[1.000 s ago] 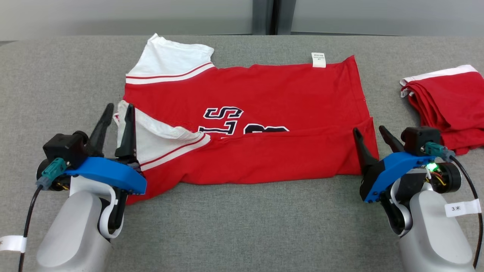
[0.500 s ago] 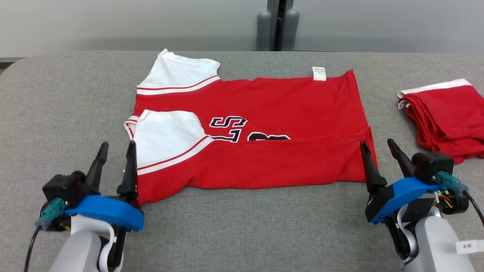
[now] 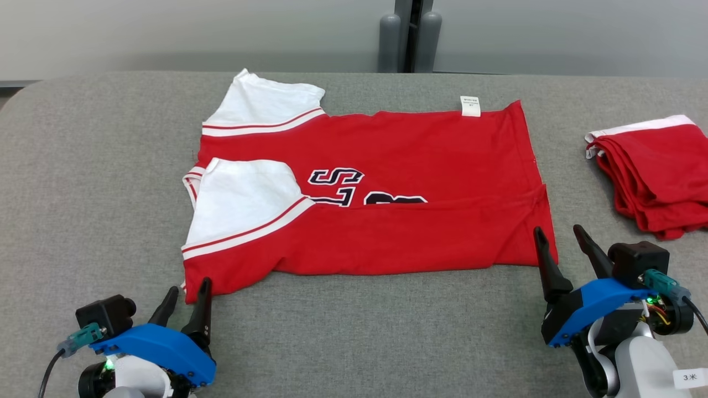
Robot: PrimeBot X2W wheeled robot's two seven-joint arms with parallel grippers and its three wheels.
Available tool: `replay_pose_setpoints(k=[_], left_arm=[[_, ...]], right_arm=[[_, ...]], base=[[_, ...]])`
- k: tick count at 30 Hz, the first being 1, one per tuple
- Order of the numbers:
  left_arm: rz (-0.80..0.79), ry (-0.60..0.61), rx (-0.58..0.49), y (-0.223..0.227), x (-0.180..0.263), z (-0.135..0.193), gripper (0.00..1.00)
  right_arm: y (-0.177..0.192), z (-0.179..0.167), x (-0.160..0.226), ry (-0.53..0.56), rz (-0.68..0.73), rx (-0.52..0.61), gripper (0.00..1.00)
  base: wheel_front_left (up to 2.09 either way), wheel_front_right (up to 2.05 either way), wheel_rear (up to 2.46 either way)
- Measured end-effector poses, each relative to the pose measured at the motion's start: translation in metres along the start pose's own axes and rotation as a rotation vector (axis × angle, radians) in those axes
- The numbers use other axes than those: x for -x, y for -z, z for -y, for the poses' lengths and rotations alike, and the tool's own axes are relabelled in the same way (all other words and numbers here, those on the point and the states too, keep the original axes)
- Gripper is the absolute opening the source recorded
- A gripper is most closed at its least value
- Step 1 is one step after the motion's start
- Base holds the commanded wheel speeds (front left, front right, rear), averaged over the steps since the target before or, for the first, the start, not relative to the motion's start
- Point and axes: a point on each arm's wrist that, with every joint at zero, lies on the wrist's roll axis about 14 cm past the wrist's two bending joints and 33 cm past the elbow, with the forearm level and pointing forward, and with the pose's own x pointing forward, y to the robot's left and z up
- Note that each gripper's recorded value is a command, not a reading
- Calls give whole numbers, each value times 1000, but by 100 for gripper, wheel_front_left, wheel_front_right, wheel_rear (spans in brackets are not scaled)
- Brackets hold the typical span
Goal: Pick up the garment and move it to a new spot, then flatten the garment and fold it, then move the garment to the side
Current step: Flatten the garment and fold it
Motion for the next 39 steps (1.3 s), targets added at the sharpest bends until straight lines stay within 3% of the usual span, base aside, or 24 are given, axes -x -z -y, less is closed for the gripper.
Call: replay_pose_setpoints(k=[10,11,12,14,22,24,27,28,39], left_arm=[[-74,-32,93,8,-15,-4,100],[-75,-29,100,8,-16,-3,92],[-72,-26,103,7,-16,-3,53],[-63,-25,110,7,-17,-3,0],[39,-11,91,-12,-17,-1,0],[69,-6,84,-20,-17,0,0],[104,7,75,-27,-16,3,0],[118,15,70,-31,-15,5,0],[227,85,-25,-65,13,24,0]], right_arm=[[14,10,-4,28,-48,-9,100],[14,11,-5,31,-52,-11,100],[16,11,-6,30,-59,-11,100],[21,9,-9,25,-80,-16,100],[51,-2,-16,-3,-209,-22,100],[53,-3,-16,-6,-212,-29,43],[52,-4,-15,-6,-210,-38,5],[51,-3,-14,-3,-205,-38,0],[10,7,12,21,-64,-60,0]], base=[[0,0,0],[0,0,0],[0,0,0],[0,0,0],[0,0,0],[0,0,0],[0,0,0],[0,0,0],[0,0,0]])
